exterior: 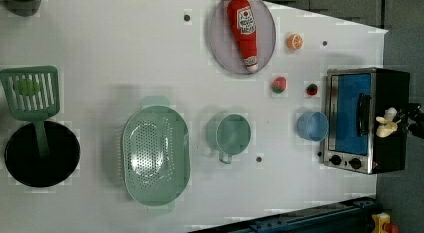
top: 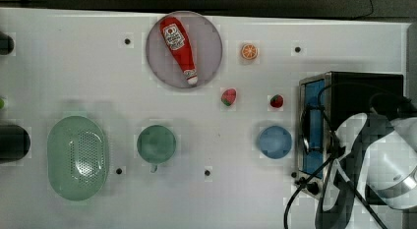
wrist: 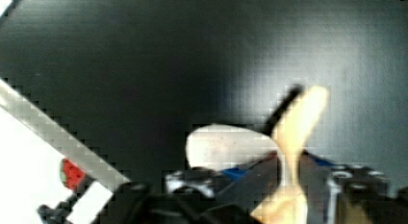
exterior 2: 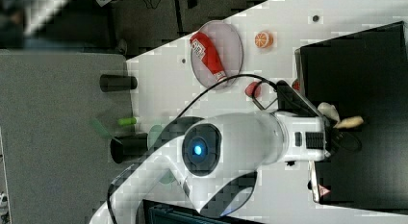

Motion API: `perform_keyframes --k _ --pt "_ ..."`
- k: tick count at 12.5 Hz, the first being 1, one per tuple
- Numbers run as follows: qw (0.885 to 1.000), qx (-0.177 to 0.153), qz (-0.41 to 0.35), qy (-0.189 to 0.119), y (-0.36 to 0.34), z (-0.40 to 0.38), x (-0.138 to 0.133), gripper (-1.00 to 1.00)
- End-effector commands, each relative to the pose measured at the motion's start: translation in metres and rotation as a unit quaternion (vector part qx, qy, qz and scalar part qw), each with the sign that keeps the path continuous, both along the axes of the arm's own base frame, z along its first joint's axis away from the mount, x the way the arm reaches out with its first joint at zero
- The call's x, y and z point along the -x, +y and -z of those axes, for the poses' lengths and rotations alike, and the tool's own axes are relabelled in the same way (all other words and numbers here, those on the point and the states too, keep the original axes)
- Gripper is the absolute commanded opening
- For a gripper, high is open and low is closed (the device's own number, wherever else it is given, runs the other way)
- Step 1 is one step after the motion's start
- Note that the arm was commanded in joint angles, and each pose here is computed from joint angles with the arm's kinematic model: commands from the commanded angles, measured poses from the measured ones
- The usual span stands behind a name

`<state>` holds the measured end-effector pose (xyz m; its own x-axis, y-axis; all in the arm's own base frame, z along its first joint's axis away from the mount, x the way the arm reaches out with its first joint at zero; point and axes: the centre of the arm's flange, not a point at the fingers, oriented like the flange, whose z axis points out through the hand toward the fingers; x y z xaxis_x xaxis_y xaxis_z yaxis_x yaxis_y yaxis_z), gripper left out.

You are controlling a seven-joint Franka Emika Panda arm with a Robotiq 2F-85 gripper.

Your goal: Pick banana from oven and place on table.

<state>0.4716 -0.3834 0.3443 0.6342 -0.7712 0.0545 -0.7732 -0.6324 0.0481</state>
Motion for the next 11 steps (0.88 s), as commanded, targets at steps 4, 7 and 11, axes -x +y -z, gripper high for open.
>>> perform_keyframes --k 4,7,11 --pt "0.999 0.014 -0.045 -0.011 0.001 -0.071 -0.009 -0.45" --pt "0.994 0.043 -0.096 -0.002 0.036 -0.168 -0.025 -0.45" --pt "0.996 -0.019 -0.081 0.020 0.156 -0.246 -0.037 -0.45"
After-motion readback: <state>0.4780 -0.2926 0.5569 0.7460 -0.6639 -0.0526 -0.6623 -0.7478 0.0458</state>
